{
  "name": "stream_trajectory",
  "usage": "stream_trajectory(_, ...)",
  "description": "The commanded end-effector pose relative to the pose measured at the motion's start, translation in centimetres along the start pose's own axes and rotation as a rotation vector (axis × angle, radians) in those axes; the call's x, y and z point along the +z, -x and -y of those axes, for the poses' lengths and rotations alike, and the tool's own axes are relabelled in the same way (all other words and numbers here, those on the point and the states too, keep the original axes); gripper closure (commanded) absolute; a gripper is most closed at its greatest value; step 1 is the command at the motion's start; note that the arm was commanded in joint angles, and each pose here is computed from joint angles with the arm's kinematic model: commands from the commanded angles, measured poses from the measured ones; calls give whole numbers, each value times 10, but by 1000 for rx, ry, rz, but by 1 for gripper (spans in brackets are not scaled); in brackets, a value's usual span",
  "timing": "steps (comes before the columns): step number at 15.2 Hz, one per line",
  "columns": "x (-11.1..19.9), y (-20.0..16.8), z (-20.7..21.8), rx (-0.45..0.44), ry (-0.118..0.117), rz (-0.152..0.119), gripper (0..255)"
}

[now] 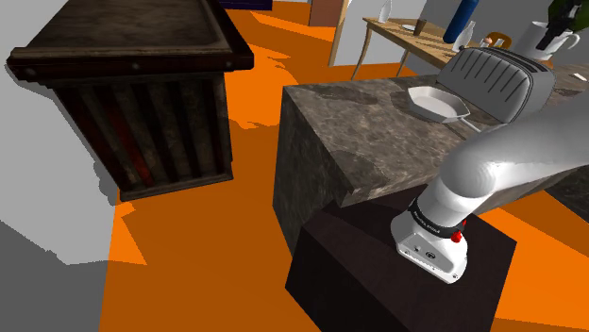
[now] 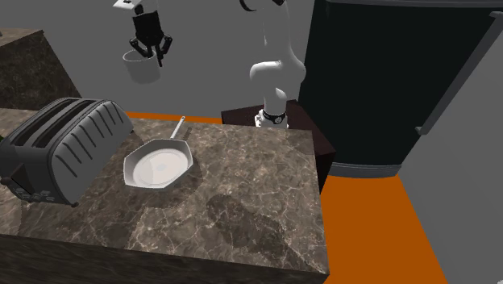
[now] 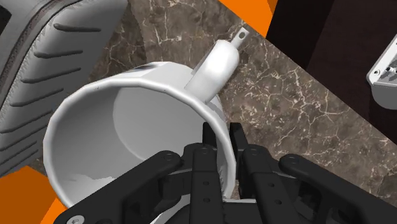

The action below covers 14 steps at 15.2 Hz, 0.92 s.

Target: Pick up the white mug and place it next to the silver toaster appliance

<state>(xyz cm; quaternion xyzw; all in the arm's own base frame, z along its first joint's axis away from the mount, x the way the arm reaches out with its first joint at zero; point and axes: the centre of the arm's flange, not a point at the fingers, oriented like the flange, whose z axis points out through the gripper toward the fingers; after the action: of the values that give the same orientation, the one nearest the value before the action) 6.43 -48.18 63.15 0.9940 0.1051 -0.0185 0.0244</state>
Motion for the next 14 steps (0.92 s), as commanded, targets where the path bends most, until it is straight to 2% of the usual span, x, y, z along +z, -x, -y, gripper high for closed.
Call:
stream_trajectory(1, 5, 23, -14, -1, 1, 1, 255)
stream_trajectory(10, 12, 122, -80, -1, 1, 1, 255)
stream_trajectory(14, 28, 123, -81, -1, 1, 1, 255)
